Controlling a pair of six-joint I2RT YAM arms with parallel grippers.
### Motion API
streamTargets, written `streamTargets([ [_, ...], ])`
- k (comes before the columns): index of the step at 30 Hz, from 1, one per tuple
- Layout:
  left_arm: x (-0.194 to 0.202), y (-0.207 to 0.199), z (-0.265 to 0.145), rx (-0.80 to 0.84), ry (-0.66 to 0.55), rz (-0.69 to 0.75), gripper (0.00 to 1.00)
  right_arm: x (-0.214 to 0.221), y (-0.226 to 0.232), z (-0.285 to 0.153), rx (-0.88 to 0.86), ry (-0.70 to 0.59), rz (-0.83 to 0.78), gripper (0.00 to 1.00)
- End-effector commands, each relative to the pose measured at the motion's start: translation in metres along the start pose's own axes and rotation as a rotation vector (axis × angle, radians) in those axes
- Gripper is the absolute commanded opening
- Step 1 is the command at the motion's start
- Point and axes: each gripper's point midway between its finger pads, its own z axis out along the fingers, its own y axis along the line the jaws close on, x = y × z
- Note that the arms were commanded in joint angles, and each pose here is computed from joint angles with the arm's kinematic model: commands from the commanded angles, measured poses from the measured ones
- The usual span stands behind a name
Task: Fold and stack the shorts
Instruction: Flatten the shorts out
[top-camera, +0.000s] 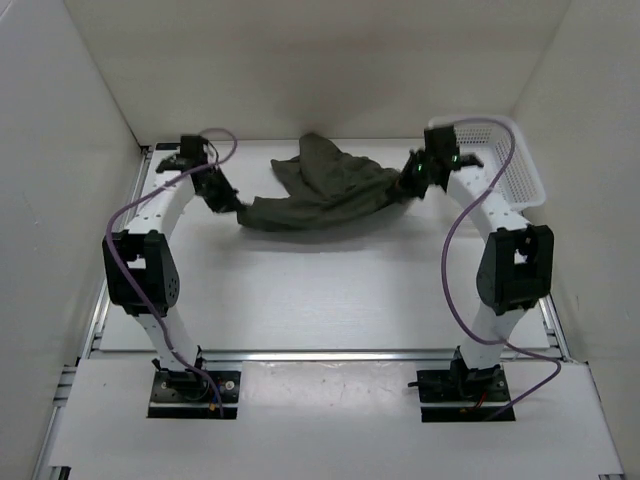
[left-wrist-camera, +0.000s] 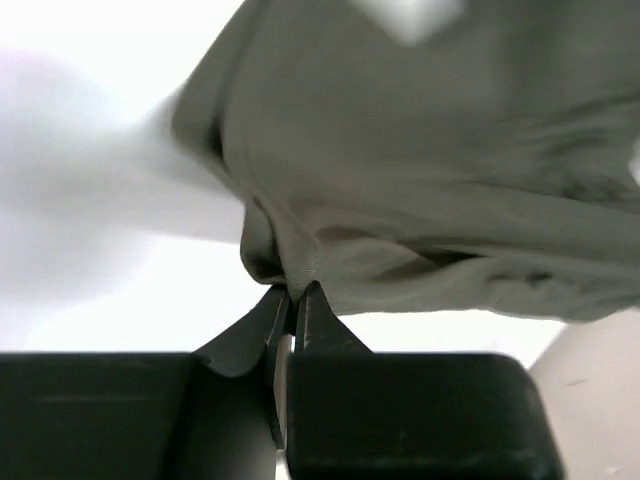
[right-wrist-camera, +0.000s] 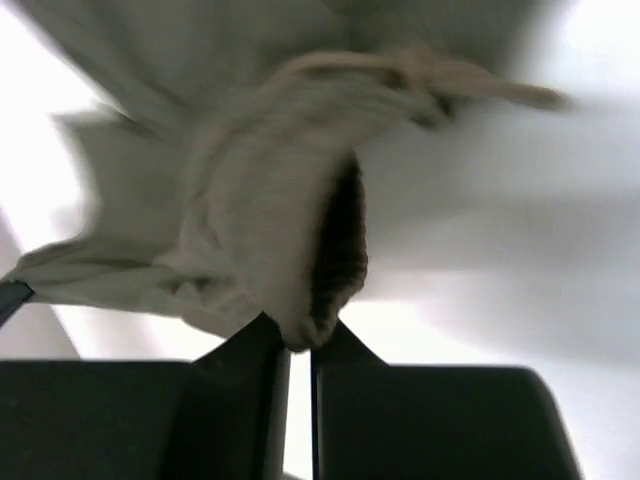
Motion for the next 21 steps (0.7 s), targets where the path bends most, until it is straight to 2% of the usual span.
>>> streamTargets([
  [1, -0.042, -0.073, -0.097, 0.213, -0.206, 0.089, 0.10, -0.092, 0.065, -0.076, -0.087, -0.203, -0.190, 0.00],
  [3, -0.054, -0.089, -0.134, 0.242, -0.294, 0.111, 0.10, -0.091, 0.070, -0.094, -0.063, -0.158, -0.256, 0.00],
  [4, -0.052, -0.088, -0.139, 0.237, -0.303, 0.110, 0.10, -0.092, 0.078, -0.107, -0.081, -0.166, -0.280, 0.00],
  [6, -0.045, -0.078, -0.144, 0.211, -0.323, 0.103, 0.10, -0.073, 0.066, -0.116, -0.056, -0.125, -0.288, 0.00],
  [9, -0.015, -0.050, -0.120, 0.146, -0.246, 0.081, 0.10, -0.025, 0.015, -0.106, 0.049, -0.050, -0.253, 0.00],
  [10, -0.007, -0.040, -0.112, 0.128, -0.221, 0.073, 0.10, -0.014, 0.004, -0.118, 0.061, -0.065, -0.247, 0.00],
  [13, 0.035, -0.013, -0.087, 0.056, -0.140, 0.079, 0.10, 0.041, -0.045, -0.105, 0.148, 0.046, -0.202, 0.00],
  [17, 0.071, 0.004, -0.063, 0.015, -0.080, 0.076, 0.10, 0.059, -0.059, -0.111, 0.153, 0.046, -0.184, 0.00],
  [19, 0.072, 0.006, -0.056, 0.002, -0.075, 0.081, 0.10, 0.061, -0.062, -0.091, 0.148, 0.100, -0.170, 0.00],
  [21, 0.069, 0.006, -0.051, -0.022, -0.080, 0.086, 0.10, 0.054, -0.052, -0.061, 0.097, 0.165, -0.165, 0.09],
])
